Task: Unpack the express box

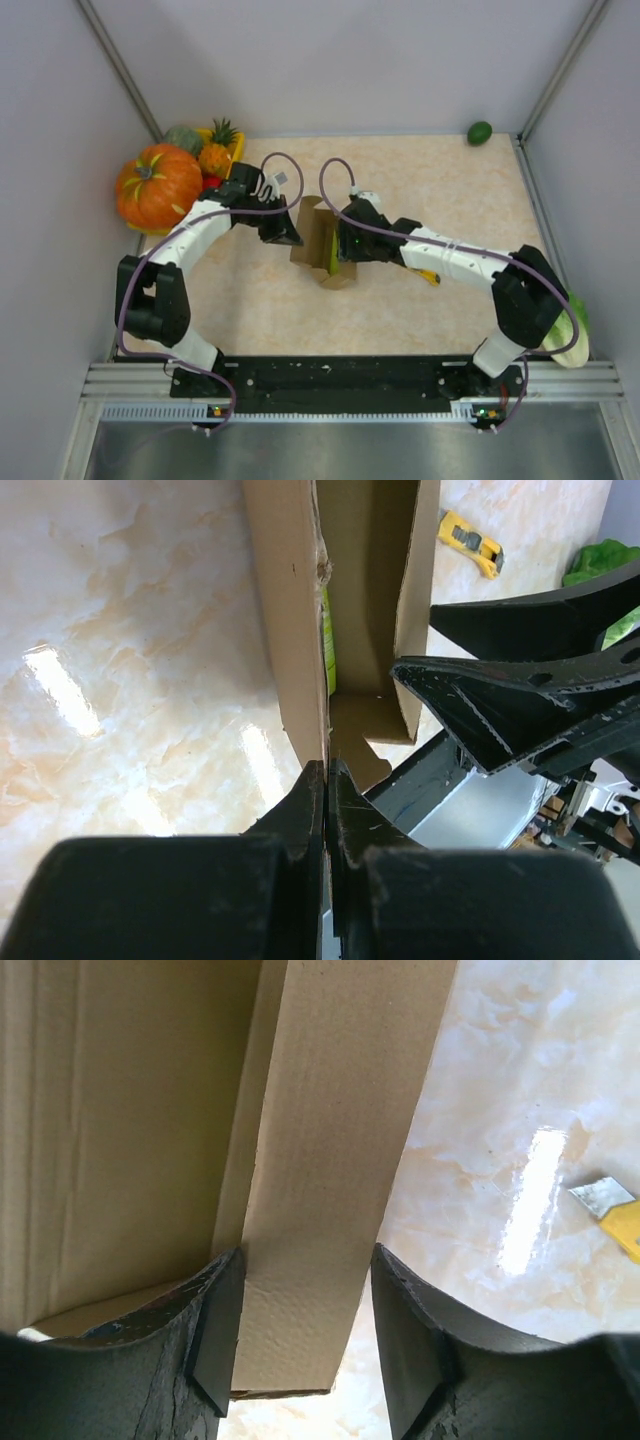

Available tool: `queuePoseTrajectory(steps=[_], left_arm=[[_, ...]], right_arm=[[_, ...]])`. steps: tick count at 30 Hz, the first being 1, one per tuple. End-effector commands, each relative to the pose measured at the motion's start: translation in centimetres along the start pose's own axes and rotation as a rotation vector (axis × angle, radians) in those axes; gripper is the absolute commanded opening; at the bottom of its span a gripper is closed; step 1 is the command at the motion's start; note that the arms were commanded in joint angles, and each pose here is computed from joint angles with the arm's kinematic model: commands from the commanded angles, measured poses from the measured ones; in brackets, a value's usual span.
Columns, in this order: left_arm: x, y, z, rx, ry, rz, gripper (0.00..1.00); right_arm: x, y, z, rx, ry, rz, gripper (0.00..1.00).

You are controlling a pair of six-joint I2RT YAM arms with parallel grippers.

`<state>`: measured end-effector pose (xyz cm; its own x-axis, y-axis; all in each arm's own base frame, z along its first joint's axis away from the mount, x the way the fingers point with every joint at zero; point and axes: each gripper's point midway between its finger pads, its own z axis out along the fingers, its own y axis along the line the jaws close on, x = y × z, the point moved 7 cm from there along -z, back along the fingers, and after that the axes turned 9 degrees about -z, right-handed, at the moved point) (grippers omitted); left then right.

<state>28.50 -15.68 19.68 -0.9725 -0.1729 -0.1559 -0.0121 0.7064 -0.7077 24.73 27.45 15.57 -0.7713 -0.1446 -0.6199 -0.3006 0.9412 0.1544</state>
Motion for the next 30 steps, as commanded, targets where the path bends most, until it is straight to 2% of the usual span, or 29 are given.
queuePoseTrajectory(steps=[1,9,15,26,30], left_arm=[[-0.8,-2.9,-2.8,0.075,-0.063,0.098,0.00],[-0.5,-4.8,-4.1,0.158,-0.051,0.112,0.00],[-0.3,-4.7,-4.1,0.161,-0.040,0.108,0.00],[0.5,-2.5,-2.5,0.115,0.008,0.081,0.00],[0.8,-1.7,-2.2,0.101,0.021,0.076,0.00]], right_arm=[[1.7,-2.0,-0.8,0.100,0.026,-0.013,0.50],[0.7,-3.3,-2.7,0.164,-0.052,-0.023,0.52],[-1.3,-2.3,-4.2,0.110,-0.113,-0.035,0.56],[-2.3,2.8,-1.2,-0.139,-0.080,-0.072,0.51],[-2.0,3.2,0.8,-0.132,-0.052,-0.079,0.50]])
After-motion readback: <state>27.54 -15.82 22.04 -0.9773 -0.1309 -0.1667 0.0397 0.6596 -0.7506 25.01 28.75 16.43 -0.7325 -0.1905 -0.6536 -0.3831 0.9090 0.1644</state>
